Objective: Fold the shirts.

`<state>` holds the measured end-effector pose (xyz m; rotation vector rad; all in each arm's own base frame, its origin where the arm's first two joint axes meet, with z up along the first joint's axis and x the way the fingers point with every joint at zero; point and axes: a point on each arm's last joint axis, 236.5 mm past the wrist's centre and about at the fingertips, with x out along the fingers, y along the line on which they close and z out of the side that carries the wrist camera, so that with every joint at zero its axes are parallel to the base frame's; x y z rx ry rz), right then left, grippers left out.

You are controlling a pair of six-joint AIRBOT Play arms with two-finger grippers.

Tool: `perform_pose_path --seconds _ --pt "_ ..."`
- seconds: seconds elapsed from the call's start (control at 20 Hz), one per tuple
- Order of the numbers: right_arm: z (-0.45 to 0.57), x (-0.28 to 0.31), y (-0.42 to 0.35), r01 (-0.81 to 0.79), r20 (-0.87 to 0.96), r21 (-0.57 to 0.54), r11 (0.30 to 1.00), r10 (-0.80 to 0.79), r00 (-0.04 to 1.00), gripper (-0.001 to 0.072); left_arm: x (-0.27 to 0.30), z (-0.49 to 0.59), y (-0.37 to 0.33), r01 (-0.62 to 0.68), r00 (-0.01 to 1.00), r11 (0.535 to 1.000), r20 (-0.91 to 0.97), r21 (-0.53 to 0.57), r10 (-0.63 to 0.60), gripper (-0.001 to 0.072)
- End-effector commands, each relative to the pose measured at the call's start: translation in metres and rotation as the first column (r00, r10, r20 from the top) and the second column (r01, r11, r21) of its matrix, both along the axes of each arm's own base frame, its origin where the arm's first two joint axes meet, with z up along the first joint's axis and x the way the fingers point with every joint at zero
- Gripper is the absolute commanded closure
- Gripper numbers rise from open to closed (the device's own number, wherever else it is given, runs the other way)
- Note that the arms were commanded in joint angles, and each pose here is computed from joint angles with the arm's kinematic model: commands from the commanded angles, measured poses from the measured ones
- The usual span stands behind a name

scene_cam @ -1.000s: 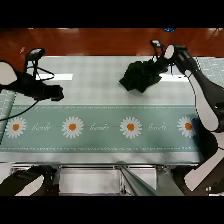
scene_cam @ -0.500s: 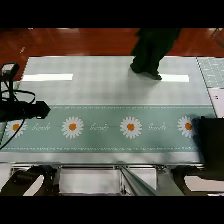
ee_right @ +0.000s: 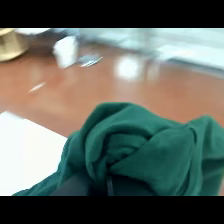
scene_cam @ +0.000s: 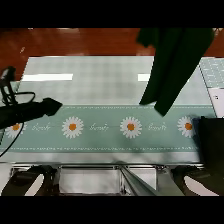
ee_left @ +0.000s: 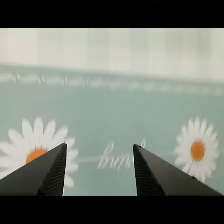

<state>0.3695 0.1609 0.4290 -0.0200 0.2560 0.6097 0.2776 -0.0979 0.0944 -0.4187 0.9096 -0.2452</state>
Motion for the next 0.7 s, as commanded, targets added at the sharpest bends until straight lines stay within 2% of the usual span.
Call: perform_pose_path --seconds 0.0,0.2,0.35,0.45,0.6,0.65 --pt "-0.049 -0.04 0.053 -0.233 -0.177 0.042 0.971 0.237 0.955 0.0681 0.023 0.026 0.021 -0.124 0.988 0.989 0.083 -0.078 0.13 0.0201" --pt "-0.178 -0.062 0.139 -0.369 -0.429 0.079 0.926 0.366 0.826 0.0681 0.006 0.012 0.016 -0.053 0.998 0.998 0.018 -0.034 0.053 0.0201" --pt "-0.283 -0.073 0.191 -0.305 -0.579 0.132 0.943 0.323 0.748 0.0681 -0.002 0.004 0.013 -0.023 1.0 0.999 -0.018 -0.023 0.023 0.0201" --pt "-0.343 -0.085 0.225 -0.238 -0.697 0.19 0.952 0.302 0.65 0.068 -0.001 0.0 0.013 -0.019 1.0 1.0 -0.02 -0.018 0.019 0.0201" --pt "-0.401 -0.121 0.275 -0.265 -0.79 0.241 0.934 0.347 0.505 0.0669 0.0 -0.003 0.012 0.001 1.0 1.0 -0.023 -0.005 -0.001 0.02" --pt "-0.408 -0.125 0.282 -0.25 -0.811 0.262 0.932 0.354 0.466 0.0474 0.0 -0.004 0.01 0.004 1.0 1.0 -0.029 -0.015 -0.005 0.0201"
